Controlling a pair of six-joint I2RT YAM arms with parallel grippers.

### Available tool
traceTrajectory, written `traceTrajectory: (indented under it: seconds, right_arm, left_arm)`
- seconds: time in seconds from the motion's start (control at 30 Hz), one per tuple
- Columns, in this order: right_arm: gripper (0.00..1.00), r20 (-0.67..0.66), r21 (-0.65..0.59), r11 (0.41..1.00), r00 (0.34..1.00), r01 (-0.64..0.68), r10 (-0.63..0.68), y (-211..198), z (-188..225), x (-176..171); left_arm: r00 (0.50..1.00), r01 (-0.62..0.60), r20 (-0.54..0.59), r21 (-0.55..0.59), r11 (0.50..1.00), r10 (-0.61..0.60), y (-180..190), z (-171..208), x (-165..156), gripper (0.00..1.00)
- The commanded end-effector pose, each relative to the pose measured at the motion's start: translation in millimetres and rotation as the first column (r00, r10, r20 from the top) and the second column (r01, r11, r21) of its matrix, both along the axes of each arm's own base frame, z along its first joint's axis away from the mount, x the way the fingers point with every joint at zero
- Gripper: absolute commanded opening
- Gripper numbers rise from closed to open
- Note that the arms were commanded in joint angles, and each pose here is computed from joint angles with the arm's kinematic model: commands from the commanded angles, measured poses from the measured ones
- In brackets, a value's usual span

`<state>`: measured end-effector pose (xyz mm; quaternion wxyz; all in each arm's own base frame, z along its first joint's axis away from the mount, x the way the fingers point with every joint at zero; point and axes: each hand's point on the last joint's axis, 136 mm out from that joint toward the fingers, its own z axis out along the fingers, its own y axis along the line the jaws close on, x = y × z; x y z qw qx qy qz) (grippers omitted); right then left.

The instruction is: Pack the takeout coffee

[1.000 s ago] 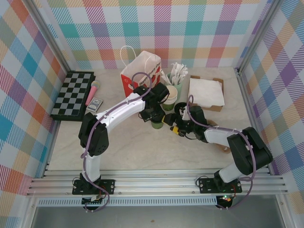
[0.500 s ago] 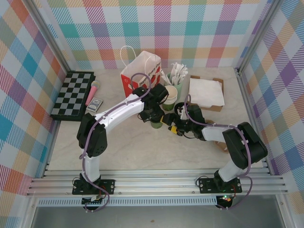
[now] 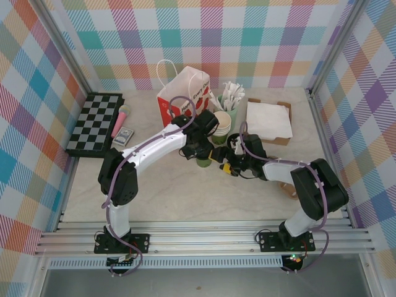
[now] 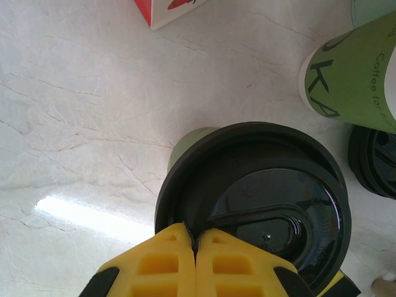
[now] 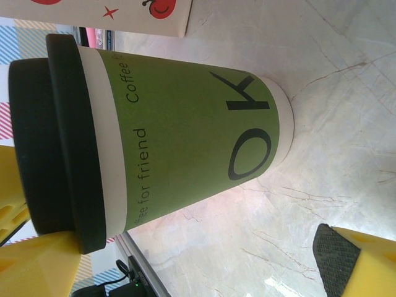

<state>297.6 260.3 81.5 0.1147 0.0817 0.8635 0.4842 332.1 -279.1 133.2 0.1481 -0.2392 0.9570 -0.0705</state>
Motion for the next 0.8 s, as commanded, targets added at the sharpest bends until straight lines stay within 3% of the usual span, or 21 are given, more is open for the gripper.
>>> traceTrajectory:
  seconds: [0.0, 0.17, 0.3, 0.53, 0.77]
  right_arm:
    - [0.97, -0.089, -0.128, 0.992, 0.996, -0.008, -0.003, -10.9, -28.3, -16.1]
    - [0.98, 0.004, -0.088, 0.996, 1.0, 0.01, -0.01, -8.5, 24.9, -3.4]
    - [1.0, 0.099, -0.126, 0.99, 0.993, 0.071, -0.059, -23.3, 58.6, 5.8]
    - [1.0, 0.01, -0.236, 0.959, 0.987, 0.156, -0.158, -65.0, 51.0, 7.9]
    - [1.0, 0.015, -0.33, 0.907, 0.962, 0.261, -0.272, -115.0, 47.1, 25.7]
  left_arm:
    - [0.985, 0.046, -0.17, 0.142, 0.989, -0.021, 13.1, -58.7, -26.3, 0.0]
    - [0.985, 0.111, -0.15, 0.154, 0.982, -0.087, 11.1, -43.6, -19.7, 0.0]
    - [0.972, 0.225, -0.095, 0.128, 0.966, -0.214, -0.8, -20.0, -9.1, 0.0]
    - [0.913, 0.409, -0.069, 0.116, 0.905, -0.403, -16.6, -0.5, -3.4, 0.06]
    - [0.847, 0.53, -0.071, 0.044, 0.847, -0.526, -40.7, 0.0, -7.4, 0.05]
